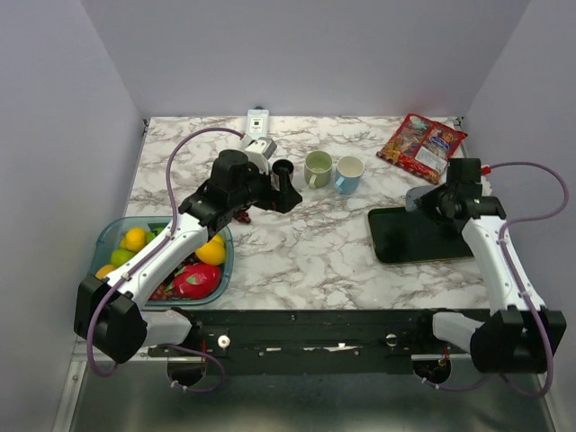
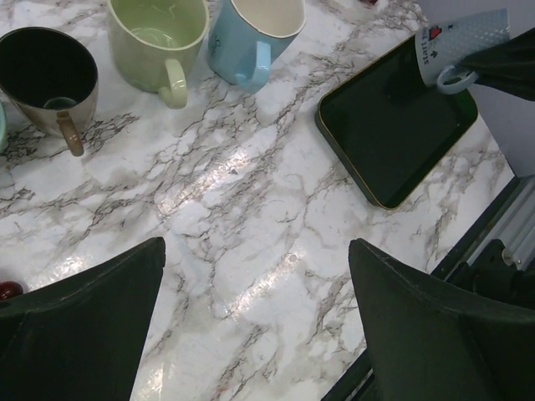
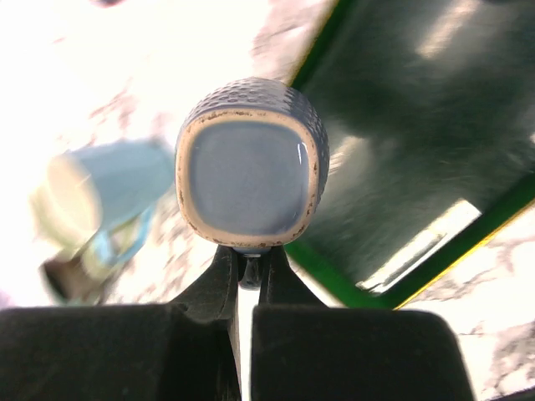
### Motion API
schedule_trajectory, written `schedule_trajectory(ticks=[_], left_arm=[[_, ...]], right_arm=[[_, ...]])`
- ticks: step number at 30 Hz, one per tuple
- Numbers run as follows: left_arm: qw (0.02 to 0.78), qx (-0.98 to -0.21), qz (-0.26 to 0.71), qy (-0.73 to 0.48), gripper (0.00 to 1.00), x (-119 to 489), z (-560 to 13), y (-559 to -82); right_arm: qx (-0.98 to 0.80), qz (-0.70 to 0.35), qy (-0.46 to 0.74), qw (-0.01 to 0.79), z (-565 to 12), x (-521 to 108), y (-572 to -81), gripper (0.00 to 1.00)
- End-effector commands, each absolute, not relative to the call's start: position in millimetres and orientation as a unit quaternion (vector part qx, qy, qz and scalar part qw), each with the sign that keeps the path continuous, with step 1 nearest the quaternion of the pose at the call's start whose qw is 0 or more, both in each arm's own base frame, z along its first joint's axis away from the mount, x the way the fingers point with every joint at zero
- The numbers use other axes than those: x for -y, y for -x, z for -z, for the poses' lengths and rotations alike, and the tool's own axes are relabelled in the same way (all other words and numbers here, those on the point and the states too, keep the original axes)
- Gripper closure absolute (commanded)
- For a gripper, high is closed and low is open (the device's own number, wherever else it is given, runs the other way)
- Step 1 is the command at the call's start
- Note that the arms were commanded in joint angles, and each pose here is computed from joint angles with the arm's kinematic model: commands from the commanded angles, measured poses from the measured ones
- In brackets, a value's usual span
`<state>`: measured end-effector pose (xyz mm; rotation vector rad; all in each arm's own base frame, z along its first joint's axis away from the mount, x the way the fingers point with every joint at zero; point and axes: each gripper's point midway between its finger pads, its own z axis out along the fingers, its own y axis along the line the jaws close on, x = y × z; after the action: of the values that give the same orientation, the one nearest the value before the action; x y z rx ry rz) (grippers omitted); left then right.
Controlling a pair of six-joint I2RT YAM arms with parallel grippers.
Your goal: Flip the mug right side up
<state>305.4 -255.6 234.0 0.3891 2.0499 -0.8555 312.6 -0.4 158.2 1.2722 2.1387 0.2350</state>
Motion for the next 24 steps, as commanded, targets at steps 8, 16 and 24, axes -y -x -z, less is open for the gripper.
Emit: schedule_trajectory(ticks=[8,16,24], left_arm=[[0.424,-0.751,0.483,-0.151,0.01,289.0,-301.4,-289.7],[0.403,-0.629,0.649,-0.146,0.01,310.9,-376.2,-259.0],[0.333,-0.569,0.739,-0.140,0.01,336.4,-413.1,-231.5]], right_arm=[[-0.733,-0.426,-0.196,0.493,-320.5,-112.2,-300.2,0.99],[-0.656,-0.510,-0.087,0.549,-391.9,-156.8,-269.1,0.99],[-0.583,-0.560,-0.007,0.589,-435.7,-175.6,-246.1,0.99]])
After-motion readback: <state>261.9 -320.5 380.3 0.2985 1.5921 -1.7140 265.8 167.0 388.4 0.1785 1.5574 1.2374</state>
